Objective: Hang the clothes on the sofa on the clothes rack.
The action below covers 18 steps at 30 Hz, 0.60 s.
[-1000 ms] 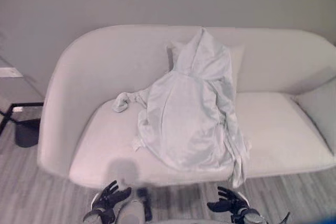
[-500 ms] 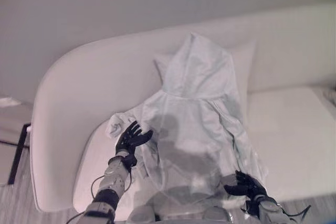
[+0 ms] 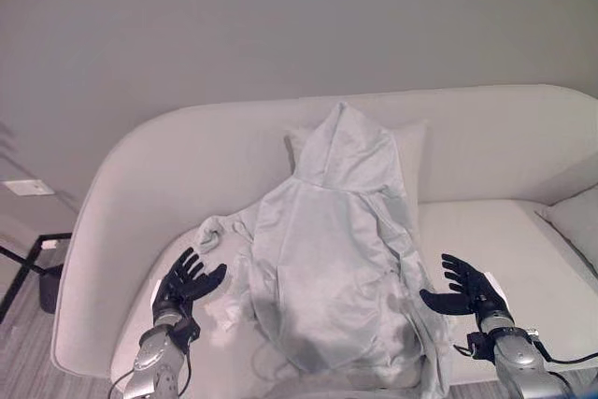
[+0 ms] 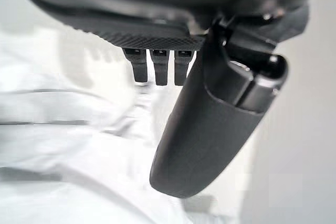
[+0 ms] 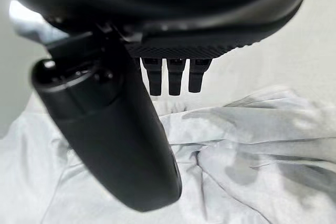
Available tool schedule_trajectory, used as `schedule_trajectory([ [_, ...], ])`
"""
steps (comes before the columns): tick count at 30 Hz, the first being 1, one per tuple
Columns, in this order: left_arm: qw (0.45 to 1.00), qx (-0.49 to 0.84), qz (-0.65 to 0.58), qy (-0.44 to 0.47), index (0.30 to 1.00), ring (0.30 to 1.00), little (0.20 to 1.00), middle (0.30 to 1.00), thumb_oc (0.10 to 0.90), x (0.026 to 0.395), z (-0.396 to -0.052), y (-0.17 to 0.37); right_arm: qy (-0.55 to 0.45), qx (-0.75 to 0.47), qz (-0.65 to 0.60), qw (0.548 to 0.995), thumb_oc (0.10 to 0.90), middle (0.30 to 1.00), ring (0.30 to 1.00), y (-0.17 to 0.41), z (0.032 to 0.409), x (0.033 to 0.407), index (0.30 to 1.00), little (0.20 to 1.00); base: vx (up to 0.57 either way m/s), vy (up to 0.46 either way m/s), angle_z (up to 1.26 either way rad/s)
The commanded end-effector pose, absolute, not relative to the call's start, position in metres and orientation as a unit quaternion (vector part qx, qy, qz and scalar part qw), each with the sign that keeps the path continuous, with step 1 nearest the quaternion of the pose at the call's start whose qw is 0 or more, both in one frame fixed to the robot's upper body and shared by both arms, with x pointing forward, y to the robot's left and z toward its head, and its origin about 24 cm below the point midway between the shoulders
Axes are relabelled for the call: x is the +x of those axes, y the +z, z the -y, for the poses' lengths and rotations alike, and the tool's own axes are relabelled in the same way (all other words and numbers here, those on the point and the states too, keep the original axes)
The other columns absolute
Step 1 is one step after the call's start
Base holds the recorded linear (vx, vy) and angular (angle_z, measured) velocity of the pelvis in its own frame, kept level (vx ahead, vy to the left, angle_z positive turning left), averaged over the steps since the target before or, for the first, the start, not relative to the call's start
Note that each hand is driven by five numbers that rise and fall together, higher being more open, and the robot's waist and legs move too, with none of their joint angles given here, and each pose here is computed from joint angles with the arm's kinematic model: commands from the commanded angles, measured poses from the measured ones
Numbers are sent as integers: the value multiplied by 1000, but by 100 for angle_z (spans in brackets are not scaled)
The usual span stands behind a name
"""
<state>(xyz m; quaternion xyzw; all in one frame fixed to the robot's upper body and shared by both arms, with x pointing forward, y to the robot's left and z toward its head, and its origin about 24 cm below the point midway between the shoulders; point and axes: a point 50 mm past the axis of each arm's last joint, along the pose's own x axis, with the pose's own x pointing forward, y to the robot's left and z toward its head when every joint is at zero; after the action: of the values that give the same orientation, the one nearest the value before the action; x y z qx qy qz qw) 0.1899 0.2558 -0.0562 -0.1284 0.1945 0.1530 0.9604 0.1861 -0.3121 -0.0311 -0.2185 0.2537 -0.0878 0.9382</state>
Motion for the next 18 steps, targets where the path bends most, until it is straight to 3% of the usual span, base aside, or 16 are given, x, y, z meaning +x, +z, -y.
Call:
schedule_trajectory([
  [1,991,-82,-39,94,900,900,900,900,800,242,-262,9,-119,-259,-121,951,800,900,900,25,324,234,900,900,22,18,-5],
  [6,999,-42,22,25,900,900,900,900,800,277,-243,48,-117,-294,-74,946,800,900,900,58,320,275,900,900,-30,21,-3],
  [10,991,37,117,-57,900,900,900,900,800,330,-202,115,-107,-317,21,942,800,900,900,123,295,336,900,900,-257,48,-15],
  [18,974,126,189,2,900,900,900,900,800,376,-211,193,-86,-336,110,932,800,900,900,196,248,385,900,900,-142,29,-6],
])
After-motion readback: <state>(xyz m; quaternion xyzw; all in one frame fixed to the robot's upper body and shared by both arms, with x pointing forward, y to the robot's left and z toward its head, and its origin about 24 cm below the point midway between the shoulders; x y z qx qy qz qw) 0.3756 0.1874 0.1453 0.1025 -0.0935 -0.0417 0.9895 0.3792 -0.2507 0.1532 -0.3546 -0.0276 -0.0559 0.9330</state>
